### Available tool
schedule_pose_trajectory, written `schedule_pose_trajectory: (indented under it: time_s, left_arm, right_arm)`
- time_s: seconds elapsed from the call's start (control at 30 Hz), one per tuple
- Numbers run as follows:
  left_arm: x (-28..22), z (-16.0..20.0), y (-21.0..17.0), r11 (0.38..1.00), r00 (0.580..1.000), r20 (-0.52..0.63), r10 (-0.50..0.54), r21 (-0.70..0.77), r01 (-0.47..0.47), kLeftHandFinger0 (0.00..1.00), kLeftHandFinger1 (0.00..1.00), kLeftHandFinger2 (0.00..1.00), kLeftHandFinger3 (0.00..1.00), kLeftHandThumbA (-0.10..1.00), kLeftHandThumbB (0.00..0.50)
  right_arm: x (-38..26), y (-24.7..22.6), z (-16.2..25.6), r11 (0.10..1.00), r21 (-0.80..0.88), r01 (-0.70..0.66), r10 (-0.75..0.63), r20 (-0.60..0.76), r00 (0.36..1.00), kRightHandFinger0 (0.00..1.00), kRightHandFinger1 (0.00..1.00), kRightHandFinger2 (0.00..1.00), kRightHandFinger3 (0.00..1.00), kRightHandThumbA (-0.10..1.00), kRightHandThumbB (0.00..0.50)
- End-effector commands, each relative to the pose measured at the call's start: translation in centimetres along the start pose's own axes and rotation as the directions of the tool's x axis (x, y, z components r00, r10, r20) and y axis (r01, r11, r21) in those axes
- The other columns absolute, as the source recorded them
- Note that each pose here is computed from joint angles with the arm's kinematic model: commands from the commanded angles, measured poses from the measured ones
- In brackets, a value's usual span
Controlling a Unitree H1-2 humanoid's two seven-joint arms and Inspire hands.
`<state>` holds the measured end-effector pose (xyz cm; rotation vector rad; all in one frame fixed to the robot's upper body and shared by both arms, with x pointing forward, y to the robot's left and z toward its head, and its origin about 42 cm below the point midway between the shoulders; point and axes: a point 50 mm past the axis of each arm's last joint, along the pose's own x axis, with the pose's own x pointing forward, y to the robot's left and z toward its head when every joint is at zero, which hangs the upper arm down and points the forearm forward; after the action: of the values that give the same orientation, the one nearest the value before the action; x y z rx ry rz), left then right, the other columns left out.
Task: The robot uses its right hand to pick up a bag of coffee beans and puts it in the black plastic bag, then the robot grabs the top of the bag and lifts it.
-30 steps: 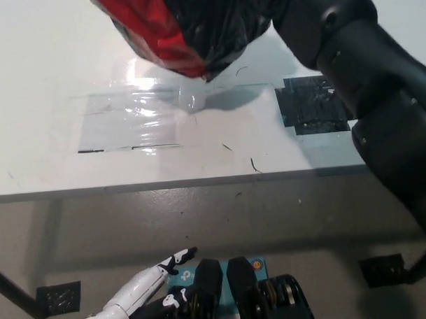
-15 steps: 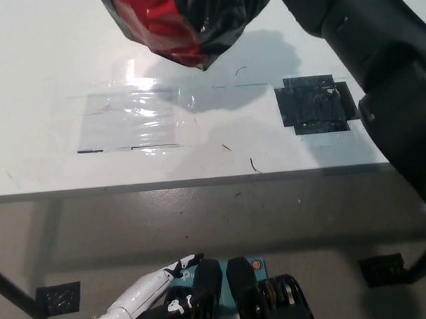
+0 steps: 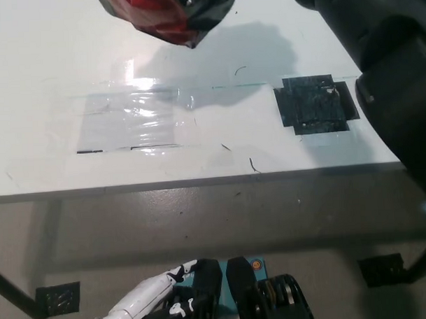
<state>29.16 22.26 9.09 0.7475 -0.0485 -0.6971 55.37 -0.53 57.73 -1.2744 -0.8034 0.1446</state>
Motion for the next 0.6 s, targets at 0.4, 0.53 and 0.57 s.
schedule_pose_trajectory:
  time_s: [0.4,0.53,0.57]
  left_arm:
    - [0.5,1.3,0.1,0.996,0.998,0.003,-0.06,0.06,0.059,0.96,0.99,1.0,1.0,1.0,0.289]
    - [0.4,1.4,0.3,0.996,0.998,0.007,-0.061,0.067,0.06,0.95,0.98,1.0,1.0,1.0,0.254]
    - [0.4,1.4,0.3,0.996,0.998,0.01,-0.062,0.069,0.061,0.94,0.98,1.0,1.0,1.0,0.258]
  right_arm:
    - [1.3,1.6,8.8,0.992,0.102,0.078,-0.092,0.15,0.984,0.0,0.18,0.61,0.43,-0.1,0.304]
    - [-0.2,6.7,7.5,0.998,0.065,-0.01,0.003,0.096,0.995,0.01,0.1,0.39,0.34,-0.1,0.306]
    - [-0.6,7.6,6.9,0.998,0.055,-0.015,0.01,0.093,0.996,0.0,0.04,0.36,0.25,-0.1,0.282]
